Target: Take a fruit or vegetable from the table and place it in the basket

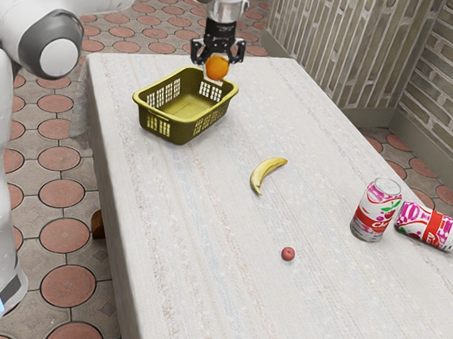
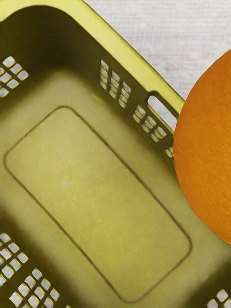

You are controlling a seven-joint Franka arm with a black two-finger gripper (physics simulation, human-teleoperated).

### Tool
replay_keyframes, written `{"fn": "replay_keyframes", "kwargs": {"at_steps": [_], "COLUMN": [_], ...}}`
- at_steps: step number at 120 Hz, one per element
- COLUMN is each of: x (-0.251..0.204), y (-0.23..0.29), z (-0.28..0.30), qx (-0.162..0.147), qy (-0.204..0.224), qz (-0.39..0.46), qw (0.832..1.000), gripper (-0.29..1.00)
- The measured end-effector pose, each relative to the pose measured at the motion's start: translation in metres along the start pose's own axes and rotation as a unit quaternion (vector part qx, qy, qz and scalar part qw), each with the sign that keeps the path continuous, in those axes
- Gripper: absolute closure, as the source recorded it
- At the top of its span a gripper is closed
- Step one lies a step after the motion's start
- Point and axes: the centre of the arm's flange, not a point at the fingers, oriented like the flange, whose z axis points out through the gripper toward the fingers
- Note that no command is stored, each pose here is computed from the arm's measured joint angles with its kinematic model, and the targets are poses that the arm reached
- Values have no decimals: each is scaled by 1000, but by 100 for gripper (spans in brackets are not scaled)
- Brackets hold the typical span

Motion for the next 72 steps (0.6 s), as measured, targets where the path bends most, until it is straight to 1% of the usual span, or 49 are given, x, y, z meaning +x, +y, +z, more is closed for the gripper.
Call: {"fn": "replay_keyframes", "kwargs": {"at_steps": [29,40,48,59,72], "x": [6,6,6,7,10], "y": [-5,-6,-7,-8,-8], "z": [2,-1,-2,-3,0], "qx": [4,2,1,2,4], "qy": [-2,-3,-3,-3,-3], "qz": [5,10,12,15,16], "qw": [1000,1000,1000,1000,1000], "gripper": [35,20,13,7,3]}}
